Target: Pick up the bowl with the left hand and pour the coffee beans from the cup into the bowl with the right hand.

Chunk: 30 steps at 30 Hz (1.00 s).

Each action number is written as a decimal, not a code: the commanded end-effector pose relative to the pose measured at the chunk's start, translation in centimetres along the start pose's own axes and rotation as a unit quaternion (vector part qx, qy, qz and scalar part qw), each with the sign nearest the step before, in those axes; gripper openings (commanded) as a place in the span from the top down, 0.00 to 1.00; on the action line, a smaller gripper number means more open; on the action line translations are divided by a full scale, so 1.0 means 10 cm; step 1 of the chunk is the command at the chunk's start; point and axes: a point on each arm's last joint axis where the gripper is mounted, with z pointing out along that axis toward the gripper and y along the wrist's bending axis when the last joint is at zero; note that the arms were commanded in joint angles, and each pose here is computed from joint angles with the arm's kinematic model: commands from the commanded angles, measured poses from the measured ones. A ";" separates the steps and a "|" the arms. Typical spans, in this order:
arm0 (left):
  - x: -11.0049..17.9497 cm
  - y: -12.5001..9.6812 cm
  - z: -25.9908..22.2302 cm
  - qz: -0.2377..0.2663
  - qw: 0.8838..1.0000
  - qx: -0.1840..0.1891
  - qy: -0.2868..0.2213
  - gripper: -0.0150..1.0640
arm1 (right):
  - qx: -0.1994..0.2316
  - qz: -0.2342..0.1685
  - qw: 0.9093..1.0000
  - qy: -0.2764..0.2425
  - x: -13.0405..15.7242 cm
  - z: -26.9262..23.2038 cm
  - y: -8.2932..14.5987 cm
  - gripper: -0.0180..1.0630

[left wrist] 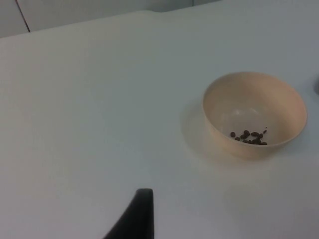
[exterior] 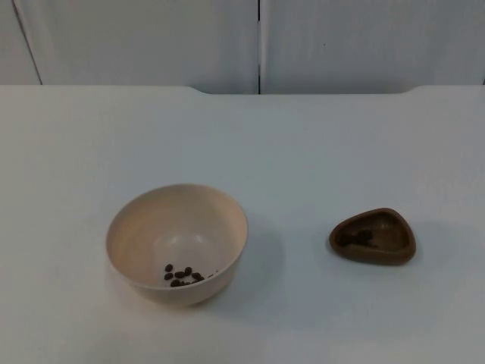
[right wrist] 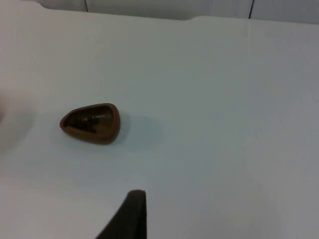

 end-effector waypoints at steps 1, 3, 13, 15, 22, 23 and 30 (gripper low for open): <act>0.00 0.00 0.01 0.002 1.000 -0.002 -0.005 0.01 | 0.002 -0.002 1.000 -0.004 0.00 0.00 0.00 0.01; 0.00 0.00 0.01 0.002 1.000 -0.002 -0.005 0.01 | 0.002 -0.002 1.000 -0.004 0.00 0.00 0.00 0.01; 0.00 0.00 0.01 0.002 1.000 -0.002 -0.005 0.01 | 0.002 -0.002 1.000 -0.004 0.00 0.00 0.00 0.01; 0.00 0.00 0.01 0.002 1.000 -0.002 -0.005 0.01 | 0.002 -0.002 1.000 -0.004 0.00 0.00 0.00 0.01; 0.00 0.00 0.01 0.002 1.000 -0.002 -0.005 0.01 | 0.002 -0.002 1.000 -0.004 0.00 0.00 0.00 0.01; 0.00 0.00 0.01 0.001 1.000 -0.003 -0.005 0.01 | 0.002 -0.002 1.000 -0.004 0.00 0.00 0.00 0.01; 0.00 0.00 0.01 -0.034 0.997 -0.066 -0.006 0.01 | 0.002 -0.002 1.000 -0.004 0.00 0.00 0.00 0.01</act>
